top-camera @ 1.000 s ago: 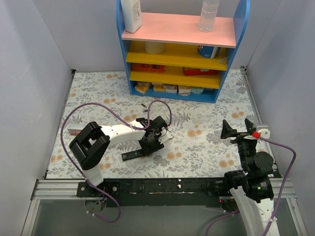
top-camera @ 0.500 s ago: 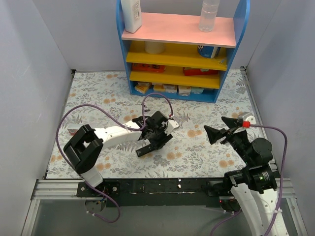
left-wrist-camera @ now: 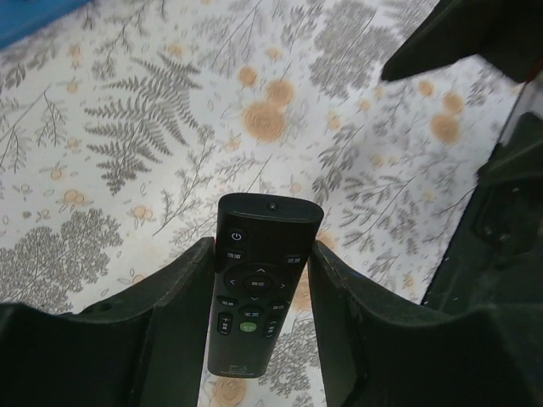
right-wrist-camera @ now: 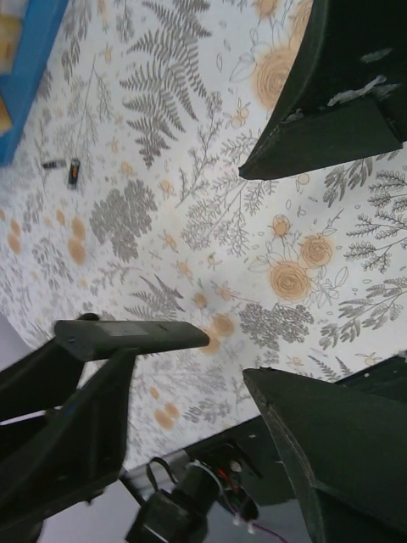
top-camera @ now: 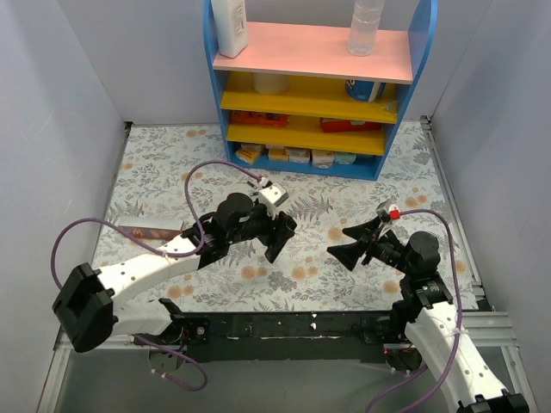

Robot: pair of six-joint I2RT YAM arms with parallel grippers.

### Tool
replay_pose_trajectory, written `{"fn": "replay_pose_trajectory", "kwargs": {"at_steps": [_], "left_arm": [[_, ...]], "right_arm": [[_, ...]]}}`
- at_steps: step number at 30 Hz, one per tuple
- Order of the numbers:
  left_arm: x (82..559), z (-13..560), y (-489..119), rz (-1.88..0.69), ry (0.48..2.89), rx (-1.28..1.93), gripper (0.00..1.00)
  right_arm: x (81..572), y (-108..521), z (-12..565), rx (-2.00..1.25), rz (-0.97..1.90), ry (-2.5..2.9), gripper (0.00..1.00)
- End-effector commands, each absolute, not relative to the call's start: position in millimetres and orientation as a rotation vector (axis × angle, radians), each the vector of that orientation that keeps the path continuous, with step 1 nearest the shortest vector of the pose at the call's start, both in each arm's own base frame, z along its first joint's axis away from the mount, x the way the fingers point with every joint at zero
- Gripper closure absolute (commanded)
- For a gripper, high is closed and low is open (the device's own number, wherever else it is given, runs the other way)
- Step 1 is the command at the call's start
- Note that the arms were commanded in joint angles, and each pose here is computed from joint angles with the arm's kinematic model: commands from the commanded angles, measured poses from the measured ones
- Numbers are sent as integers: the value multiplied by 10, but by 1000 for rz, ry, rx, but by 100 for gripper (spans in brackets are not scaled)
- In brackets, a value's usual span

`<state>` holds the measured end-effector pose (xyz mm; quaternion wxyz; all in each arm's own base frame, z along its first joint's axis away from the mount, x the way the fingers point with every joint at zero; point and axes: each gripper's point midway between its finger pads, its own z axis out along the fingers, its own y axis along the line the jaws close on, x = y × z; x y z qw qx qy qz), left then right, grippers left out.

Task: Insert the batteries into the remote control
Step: Pick up the remote control from the center of the board, then adjust the remote control.

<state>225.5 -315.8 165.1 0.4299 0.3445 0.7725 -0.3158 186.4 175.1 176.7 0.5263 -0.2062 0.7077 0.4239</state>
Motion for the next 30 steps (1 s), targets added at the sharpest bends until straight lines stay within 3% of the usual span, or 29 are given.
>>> {"fn": "replay_pose_trajectory", "kwargs": {"at_steps": [1,12,30], "left_arm": [[2166,2321,-3275,-994,1682,751,93],[1653,2914,-3306,-1353,1381,731,94],[1279,3166,-3311,-1573,1198,805,95]], "right_arm": [[1604,1975,2118,-693,1168,1402,2],[1316,2346,2258,-885,1300,1252,2],[1093,2703,2372,-1042,1400,1145,5]]}}
